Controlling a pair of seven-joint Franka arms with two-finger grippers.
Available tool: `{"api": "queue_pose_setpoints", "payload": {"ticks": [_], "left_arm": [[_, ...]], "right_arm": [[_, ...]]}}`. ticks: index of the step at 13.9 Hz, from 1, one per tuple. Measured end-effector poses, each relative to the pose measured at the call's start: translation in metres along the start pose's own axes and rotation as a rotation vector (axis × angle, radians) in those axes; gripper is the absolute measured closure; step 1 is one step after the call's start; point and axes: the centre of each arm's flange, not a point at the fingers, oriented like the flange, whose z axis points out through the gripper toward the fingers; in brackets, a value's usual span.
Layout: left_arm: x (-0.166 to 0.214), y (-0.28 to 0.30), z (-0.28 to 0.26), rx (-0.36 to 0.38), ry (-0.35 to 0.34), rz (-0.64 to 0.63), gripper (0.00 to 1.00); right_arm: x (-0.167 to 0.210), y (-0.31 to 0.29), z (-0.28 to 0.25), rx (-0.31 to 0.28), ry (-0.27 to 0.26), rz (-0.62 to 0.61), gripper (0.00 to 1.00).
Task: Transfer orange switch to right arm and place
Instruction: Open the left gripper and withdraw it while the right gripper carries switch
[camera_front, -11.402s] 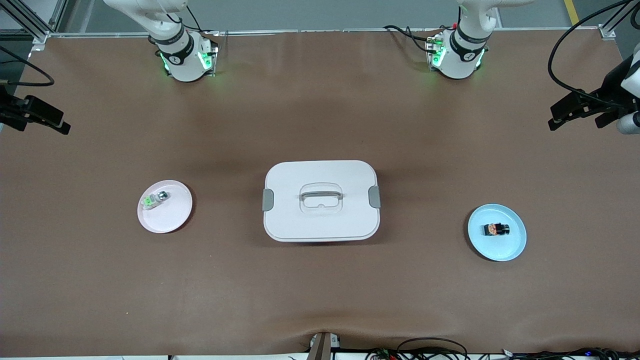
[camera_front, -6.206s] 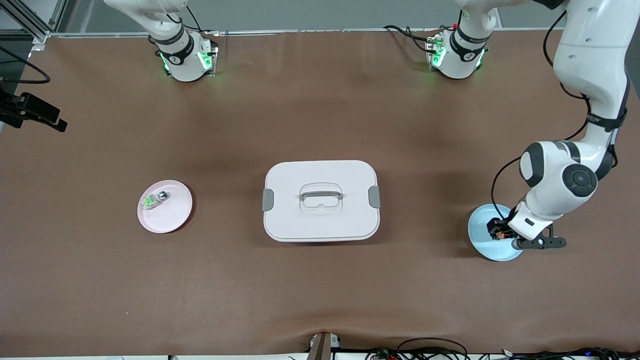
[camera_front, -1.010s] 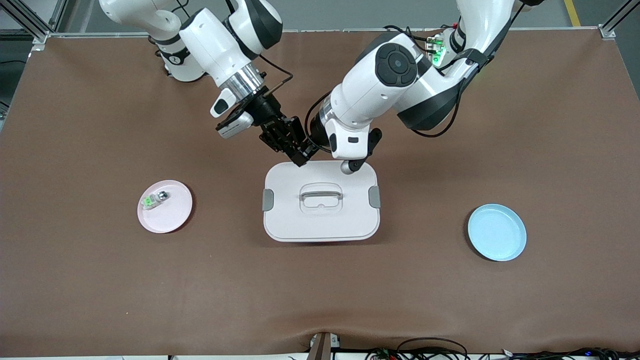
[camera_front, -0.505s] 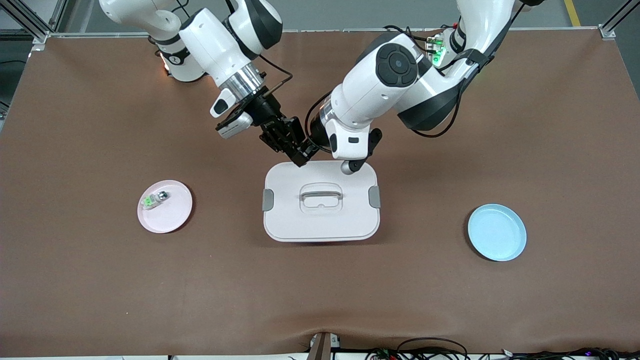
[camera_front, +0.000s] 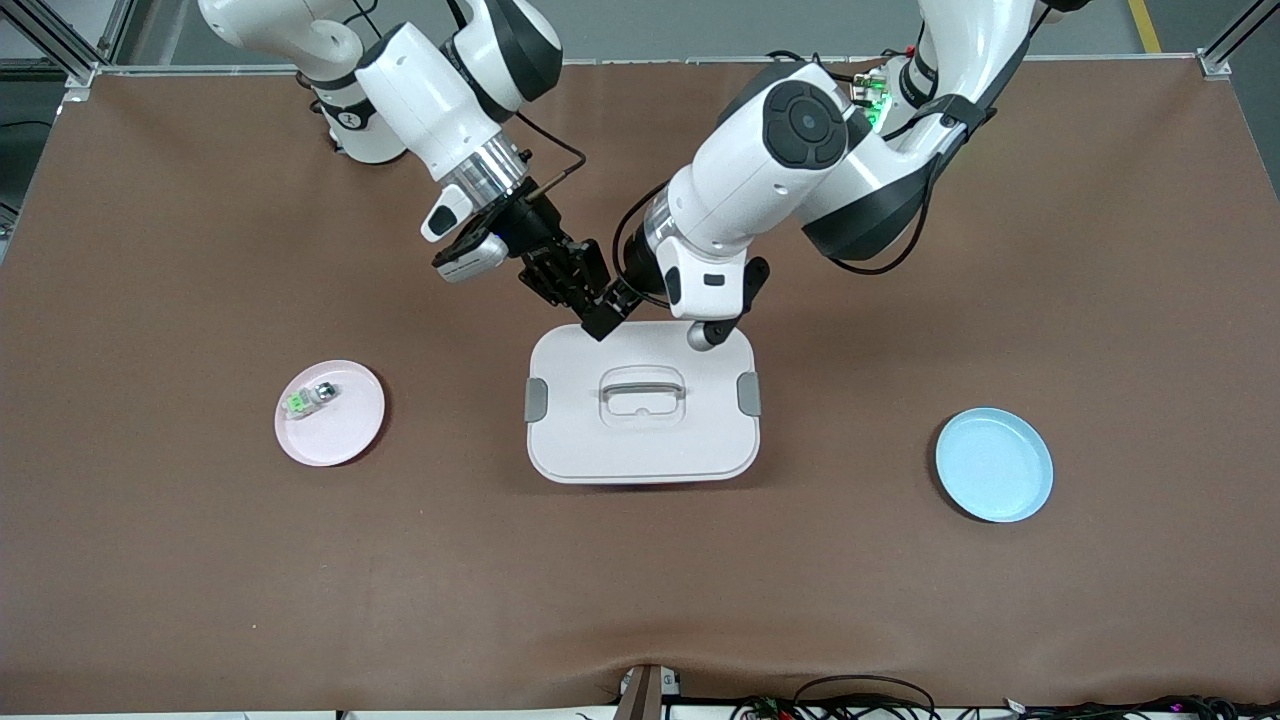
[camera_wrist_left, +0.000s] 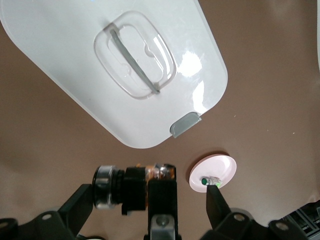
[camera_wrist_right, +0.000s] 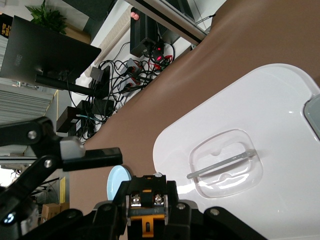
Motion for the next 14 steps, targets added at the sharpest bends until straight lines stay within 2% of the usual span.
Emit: {"api": "queue_pose_setpoints", "payload": {"ticks": [3, 5, 7, 11, 14], "left_arm": [[0.034, 0.004, -0.016, -0.017, 0.084, -0.012, 0.0], [0.061, 0.002, -0.025, 0.013, 0.174, 0.027, 0.0], [0.09, 0.0, -0.033, 0.053, 0.235, 0.107, 0.0], [0.155, -0.016, -0.051, 0.22, 0.342, 0.293, 0.0], [0.202, -0.031, -0.08, 0.326, 0.363, 0.418, 0.0]], "right_arm": [[0.006, 0.004, 0.003, -0.031, -0.043, -0.209, 0.67], [0.021, 0.019, 0.007, -0.075, -0.098, -0.347, 0.67], [0.038, 0.036, 0.008, -0.114, -0.161, -0.457, 0.67], [0.068, 0.072, 0.006, -0.16, -0.272, -0.657, 0.67], [0.097, 0.11, -0.008, -0.24, -0.378, -0.833, 0.67]]}}
